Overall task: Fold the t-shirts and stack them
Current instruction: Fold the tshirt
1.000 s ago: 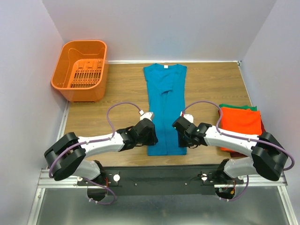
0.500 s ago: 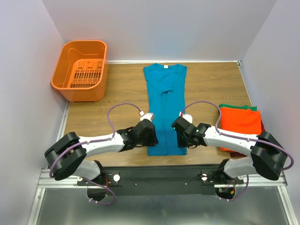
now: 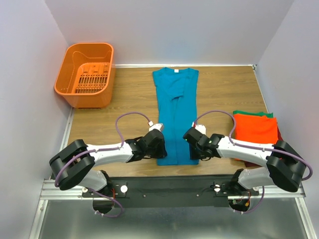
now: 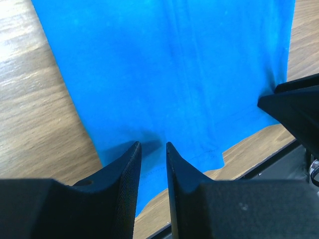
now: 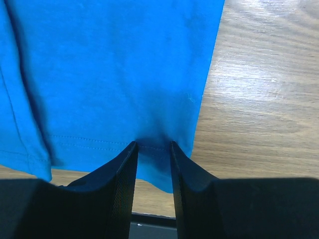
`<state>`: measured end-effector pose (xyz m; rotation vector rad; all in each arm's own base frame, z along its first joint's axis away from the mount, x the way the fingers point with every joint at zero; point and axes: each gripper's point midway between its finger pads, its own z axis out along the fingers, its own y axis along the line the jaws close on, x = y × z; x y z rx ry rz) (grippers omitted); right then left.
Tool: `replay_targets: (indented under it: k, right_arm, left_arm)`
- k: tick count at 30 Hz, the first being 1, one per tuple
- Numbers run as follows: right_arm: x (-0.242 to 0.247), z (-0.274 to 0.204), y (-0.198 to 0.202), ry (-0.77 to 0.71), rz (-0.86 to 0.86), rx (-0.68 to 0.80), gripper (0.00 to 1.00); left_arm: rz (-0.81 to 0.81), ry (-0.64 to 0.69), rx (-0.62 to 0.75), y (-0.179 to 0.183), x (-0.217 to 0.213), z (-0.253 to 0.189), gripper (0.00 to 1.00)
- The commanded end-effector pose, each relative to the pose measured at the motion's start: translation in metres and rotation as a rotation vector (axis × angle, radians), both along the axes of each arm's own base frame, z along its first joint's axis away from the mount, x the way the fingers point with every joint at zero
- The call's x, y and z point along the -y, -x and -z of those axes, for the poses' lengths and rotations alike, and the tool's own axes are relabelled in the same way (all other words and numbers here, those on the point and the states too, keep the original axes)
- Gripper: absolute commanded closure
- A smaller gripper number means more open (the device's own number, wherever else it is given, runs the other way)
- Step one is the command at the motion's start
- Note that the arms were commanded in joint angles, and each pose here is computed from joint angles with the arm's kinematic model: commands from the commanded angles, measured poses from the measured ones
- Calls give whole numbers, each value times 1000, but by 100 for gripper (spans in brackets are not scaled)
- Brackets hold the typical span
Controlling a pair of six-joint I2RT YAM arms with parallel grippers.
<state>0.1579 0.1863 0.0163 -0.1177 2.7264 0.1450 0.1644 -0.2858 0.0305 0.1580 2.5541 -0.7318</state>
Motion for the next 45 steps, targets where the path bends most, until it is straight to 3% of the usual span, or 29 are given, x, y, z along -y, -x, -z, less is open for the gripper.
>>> replay_targets:
  k: [1,11,15,20,26,33,45]
  right_arm:
    - [6,6,10,3,27,-26,60]
    - [8,9,16,0,37,-48,62]
    - [9,9,17,-10,47,-48,77]
    - [10,6,18,-22,58,-38,87]
    - [12,-2,18,-27,68,-29,85]
    - [8,-4,19,-36,53,-40,73]
    - [4,-4,18,-24,37,-53,76]
  left_arm:
    - [-2,-8,-27,7,-4,7,66]
    - [-12,-18,-42,9,-6,12,66]
    - [-16,-21,-48,11,-8,13,69]
    - [-21,-26,-54,14,-13,15,71]
    - [-28,-31,-60,15,-16,17,74]
    - [-22,3,-37,15,-14,5,71]
    - [-11,4,-46,20,-17,3,71]
